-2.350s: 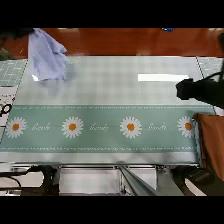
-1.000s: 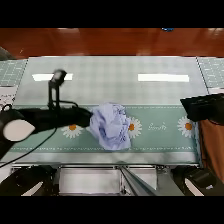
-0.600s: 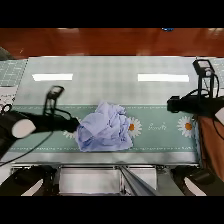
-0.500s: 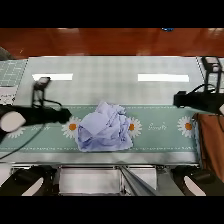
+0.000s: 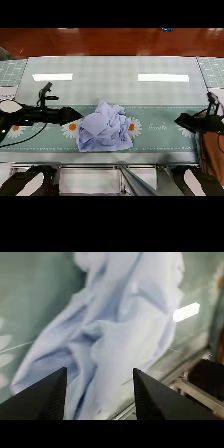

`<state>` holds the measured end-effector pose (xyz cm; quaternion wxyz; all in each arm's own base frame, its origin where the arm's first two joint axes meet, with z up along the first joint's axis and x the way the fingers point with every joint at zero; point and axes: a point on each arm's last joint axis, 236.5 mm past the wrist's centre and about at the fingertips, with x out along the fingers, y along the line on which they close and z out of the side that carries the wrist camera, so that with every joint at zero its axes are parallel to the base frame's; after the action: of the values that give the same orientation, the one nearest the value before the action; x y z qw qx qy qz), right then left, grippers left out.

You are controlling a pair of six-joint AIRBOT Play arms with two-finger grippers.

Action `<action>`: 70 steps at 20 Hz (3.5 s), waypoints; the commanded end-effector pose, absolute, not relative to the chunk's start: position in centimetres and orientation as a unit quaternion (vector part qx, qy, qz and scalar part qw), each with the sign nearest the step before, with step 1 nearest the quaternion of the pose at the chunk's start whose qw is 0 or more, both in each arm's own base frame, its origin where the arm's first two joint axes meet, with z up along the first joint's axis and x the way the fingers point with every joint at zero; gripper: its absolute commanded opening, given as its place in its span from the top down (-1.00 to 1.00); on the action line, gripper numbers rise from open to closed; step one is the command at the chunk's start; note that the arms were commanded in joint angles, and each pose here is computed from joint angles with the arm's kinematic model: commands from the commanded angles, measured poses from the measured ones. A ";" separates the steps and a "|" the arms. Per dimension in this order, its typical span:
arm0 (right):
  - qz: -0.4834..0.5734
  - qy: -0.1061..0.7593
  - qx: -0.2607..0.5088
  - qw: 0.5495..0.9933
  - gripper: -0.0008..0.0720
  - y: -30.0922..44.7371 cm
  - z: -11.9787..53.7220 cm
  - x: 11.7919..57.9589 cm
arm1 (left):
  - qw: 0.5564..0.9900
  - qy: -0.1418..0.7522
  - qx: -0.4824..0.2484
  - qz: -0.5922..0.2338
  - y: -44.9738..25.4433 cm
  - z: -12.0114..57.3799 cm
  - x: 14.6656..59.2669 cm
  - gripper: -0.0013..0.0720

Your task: Fold the shirts.

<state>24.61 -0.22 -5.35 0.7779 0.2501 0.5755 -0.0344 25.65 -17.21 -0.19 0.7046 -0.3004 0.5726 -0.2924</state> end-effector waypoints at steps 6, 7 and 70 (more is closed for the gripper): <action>0.113 0.640 0.227 0.726 -0.15 10.0 -7.7 20.1 | 0.669 0.589 -0.221 -0.396 -24.2 -2.4 25.8 0.41; 0.127 0.645 0.221 0.720 -0.15 11.1 -7.6 19.6 | 0.658 0.601 -0.193 -0.410 -24.1 -2.6 25.3 0.91; 0.222 0.412 -0.032 0.883 0.91 14.5 24.0 41.9 | 0.918 0.233 -0.210 -0.243 -8.7 26.9 41.6 0.92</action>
<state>36.05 13.77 30.29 0.9035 -0.0333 0.3600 0.2303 33.94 -10.44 32.71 0.9213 -0.1783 0.2048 -0.2784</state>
